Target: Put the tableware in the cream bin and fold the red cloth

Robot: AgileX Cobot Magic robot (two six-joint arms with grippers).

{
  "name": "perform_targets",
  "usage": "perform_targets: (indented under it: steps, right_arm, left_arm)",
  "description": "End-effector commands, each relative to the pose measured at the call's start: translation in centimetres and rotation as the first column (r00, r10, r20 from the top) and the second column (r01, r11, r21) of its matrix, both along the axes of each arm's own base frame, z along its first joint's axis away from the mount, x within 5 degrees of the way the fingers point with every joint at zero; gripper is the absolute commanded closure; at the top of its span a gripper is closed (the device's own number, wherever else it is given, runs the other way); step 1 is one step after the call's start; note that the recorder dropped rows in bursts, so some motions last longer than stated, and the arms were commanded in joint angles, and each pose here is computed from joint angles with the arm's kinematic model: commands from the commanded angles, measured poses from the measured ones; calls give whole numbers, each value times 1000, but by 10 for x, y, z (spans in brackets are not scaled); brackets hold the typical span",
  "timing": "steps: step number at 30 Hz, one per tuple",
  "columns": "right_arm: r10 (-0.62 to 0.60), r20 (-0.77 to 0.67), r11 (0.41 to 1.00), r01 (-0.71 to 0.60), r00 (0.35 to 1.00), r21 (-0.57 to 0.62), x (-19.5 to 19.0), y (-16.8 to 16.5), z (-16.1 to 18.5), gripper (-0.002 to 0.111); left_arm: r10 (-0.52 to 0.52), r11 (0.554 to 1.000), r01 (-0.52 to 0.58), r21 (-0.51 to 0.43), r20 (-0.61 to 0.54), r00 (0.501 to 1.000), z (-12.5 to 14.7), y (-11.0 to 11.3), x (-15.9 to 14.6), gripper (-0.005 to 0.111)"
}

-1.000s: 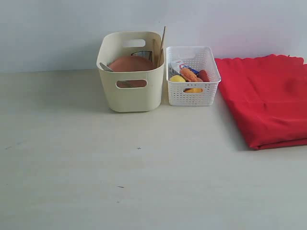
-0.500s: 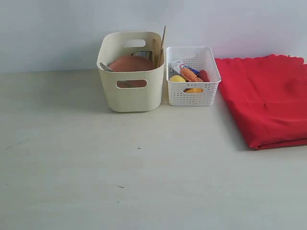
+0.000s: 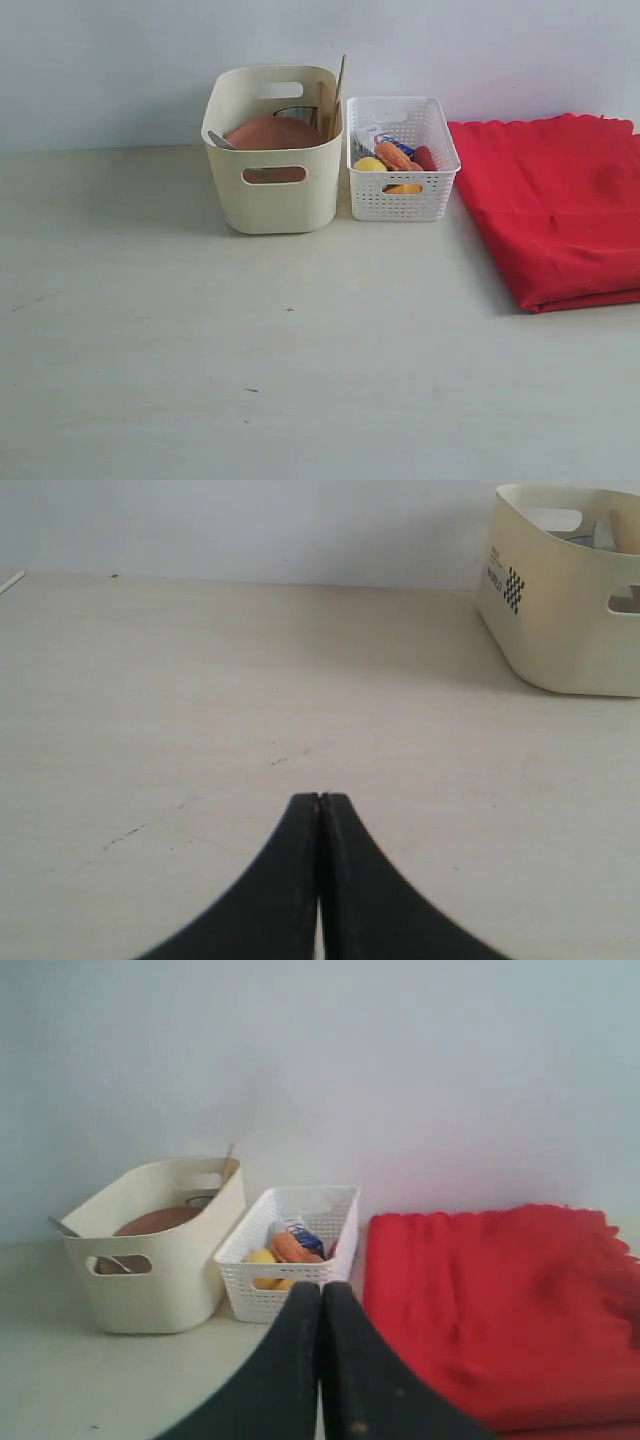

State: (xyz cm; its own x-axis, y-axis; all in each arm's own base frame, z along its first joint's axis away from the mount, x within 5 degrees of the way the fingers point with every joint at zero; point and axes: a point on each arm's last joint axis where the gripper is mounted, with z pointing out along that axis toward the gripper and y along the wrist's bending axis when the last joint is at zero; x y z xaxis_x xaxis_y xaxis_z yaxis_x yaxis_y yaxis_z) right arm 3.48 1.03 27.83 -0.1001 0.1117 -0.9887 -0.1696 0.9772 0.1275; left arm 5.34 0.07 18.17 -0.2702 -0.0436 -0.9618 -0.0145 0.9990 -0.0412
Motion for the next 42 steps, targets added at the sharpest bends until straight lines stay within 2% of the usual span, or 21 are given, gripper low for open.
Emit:
perform_targets:
  steps: [1, 6, 21, 42]
  right_arm:
    - [-71, 1, 997, 71, 997, -37, 3, -7, -20, 108]
    - [-86, -36, 991, 82, 996, -104, 12, -7, -50, 108]
    - [-82, -104, 991, 71, 991, -109, 19, -6, -89, 108]
    - [-112, -84, 985, 99, 990, -140, 20, -8, -90, 108]
  left_arm:
    - [2, 1000, -2, 1, 8, 1000, 0, 0, 0, 107]
    - [2, 1000, -2, 1, 8, 1000, 0, 0, 0, 107]
    - [2, 1000, -2, 1, 8, 1000, 0, 0, 0, 107]
    - [2, 1000, -2, 1, 8, 1000, 0, 0, 0, 107]
